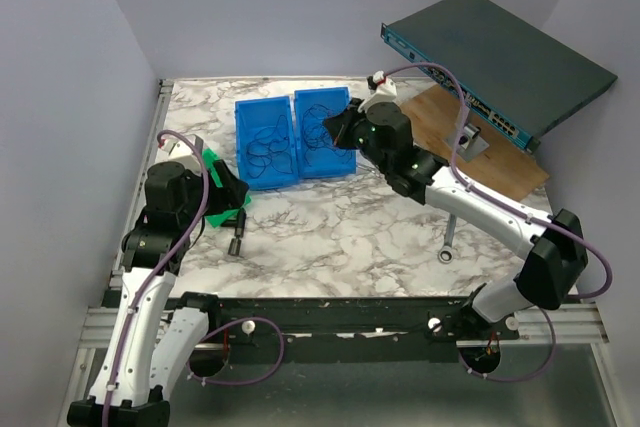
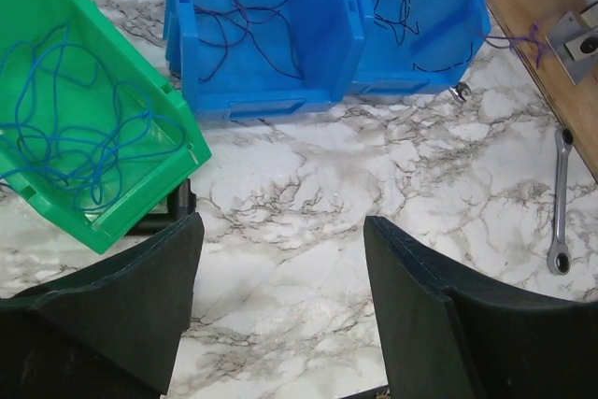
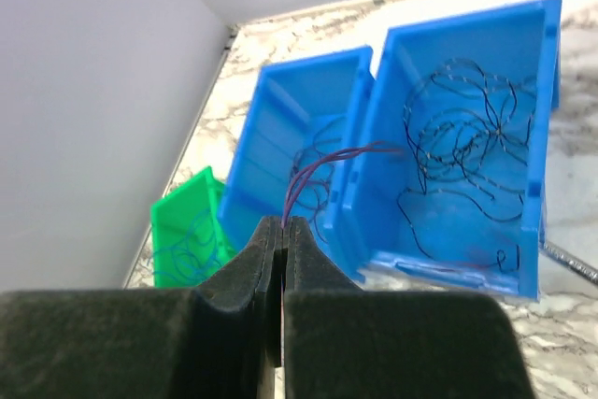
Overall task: Untangle the cables
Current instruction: Place the cable in the bin.
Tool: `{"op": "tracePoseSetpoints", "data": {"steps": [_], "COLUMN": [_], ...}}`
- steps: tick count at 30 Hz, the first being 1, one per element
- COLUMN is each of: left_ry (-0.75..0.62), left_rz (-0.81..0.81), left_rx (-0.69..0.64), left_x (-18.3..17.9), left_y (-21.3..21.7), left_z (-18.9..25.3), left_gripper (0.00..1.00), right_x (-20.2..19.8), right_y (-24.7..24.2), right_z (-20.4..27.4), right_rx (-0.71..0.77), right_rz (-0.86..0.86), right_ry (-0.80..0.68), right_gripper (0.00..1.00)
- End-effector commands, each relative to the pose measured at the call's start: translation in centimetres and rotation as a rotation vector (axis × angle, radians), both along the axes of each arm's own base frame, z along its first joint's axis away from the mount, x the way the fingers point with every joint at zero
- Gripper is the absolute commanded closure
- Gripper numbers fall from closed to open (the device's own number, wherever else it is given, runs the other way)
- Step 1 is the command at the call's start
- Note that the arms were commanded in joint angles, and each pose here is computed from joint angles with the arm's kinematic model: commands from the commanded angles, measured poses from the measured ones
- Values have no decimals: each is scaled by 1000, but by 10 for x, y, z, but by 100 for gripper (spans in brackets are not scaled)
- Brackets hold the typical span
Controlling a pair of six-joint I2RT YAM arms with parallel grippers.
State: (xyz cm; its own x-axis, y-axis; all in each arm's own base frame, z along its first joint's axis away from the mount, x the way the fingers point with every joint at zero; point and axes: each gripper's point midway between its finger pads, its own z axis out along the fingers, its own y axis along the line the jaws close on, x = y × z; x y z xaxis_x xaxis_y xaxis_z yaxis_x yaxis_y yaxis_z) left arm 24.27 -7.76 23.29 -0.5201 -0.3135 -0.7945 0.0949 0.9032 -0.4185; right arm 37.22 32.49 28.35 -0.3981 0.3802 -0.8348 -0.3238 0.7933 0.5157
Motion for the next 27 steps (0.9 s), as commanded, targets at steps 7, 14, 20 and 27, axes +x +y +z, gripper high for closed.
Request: {"op": "tracePoseSetpoints", "data": {"steps": [7,14,20,27], "left_ry": [-59,-72,-115,-144], "left_rz": [20,51,65,79], "left_rx": [25,92,120,137], "left_x": [-5,-9,-18,-30], "left_y": [6,19,25,30], "left_z": [15,27,35,35], "left_gripper": [27,26,25,24], "right_x": [-5,6,22,47], "right_y": [27,64,86,130], "right_z": [42,37,29,10], "right_rx": [-212,-238,-246,-266], "right_rz": [93,184,200,282], "right_ry": [-90,-76,-82,-81], "right_gripper": [99,99,99,99]}}
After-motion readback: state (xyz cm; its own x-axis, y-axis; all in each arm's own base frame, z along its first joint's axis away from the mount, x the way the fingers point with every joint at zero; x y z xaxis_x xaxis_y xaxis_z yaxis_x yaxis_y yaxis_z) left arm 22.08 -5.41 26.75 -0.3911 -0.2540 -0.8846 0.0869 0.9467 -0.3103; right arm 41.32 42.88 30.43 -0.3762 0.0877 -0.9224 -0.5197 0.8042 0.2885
